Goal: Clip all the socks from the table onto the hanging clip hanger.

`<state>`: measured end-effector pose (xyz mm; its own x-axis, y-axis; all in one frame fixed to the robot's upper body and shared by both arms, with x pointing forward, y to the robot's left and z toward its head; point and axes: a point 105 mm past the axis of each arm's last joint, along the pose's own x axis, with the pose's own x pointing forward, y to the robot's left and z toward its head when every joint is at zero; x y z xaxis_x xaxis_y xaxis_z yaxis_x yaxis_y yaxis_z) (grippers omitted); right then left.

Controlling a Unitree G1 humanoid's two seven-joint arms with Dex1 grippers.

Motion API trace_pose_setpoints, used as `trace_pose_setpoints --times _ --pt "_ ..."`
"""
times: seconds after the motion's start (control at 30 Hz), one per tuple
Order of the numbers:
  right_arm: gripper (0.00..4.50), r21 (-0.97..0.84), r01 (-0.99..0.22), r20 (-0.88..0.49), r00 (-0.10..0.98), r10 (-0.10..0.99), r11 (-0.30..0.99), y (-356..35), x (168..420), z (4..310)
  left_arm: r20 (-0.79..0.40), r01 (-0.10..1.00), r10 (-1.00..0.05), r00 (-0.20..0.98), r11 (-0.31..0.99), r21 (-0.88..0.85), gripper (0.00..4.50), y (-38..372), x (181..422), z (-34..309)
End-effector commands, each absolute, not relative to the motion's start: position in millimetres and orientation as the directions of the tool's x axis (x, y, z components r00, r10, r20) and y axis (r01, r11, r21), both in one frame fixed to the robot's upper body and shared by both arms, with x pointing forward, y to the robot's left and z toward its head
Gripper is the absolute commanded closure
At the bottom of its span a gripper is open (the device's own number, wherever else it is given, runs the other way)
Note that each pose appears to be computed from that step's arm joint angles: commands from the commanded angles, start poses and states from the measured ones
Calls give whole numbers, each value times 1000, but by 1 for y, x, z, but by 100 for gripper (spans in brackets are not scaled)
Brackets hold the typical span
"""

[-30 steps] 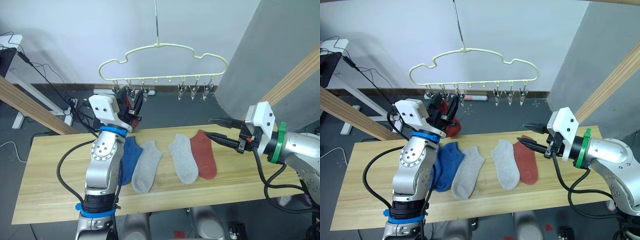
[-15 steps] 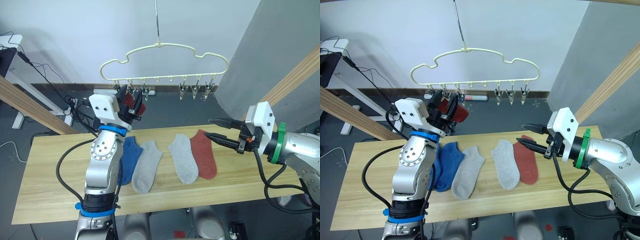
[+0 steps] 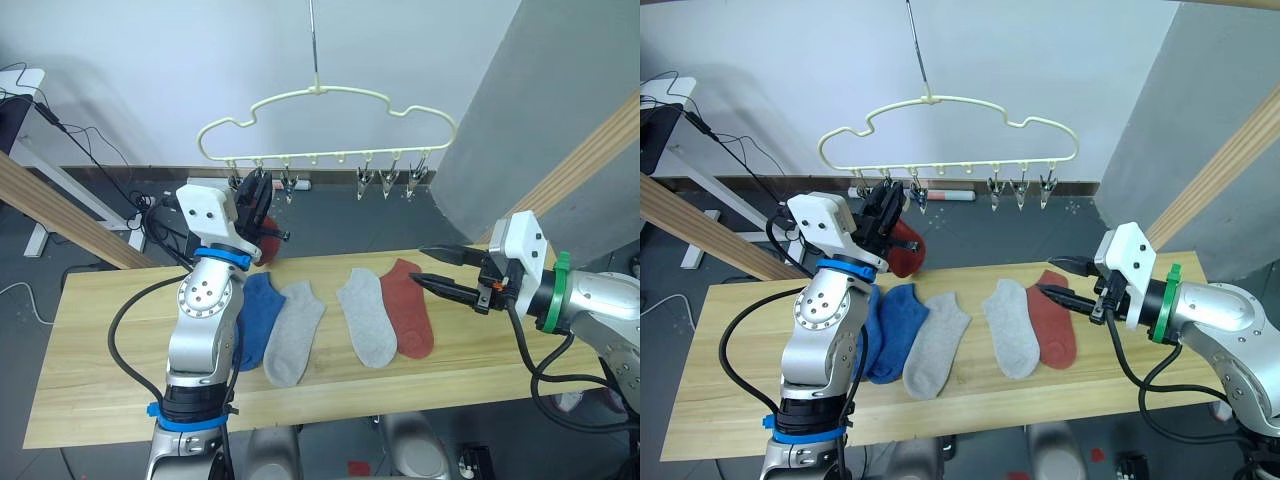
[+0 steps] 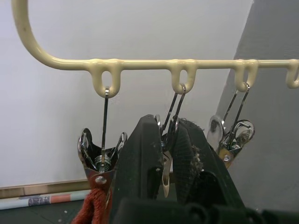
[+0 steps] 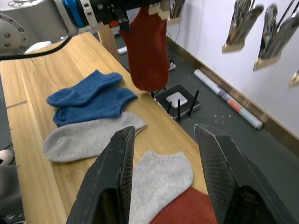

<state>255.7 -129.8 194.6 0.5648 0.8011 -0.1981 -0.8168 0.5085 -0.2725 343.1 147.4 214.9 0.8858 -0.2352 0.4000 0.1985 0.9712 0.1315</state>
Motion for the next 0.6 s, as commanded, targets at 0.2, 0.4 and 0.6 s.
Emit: trace_pose_setpoints --times 0.2,0.4,0.6 --pt "0 -265 -583 -299 807 509 768 -145 265 127 425 198 -258 868 963 180 426 152 334 225" --pt "0 -243 -425 -281 891 356 872 -126 282 79 416 232 -286 863 956 177 426 148 333 225" --pt "0 -202 -289 -267 935 231 936 -122 304 56 409 258 -305 860 952 166 426 144 334 225"
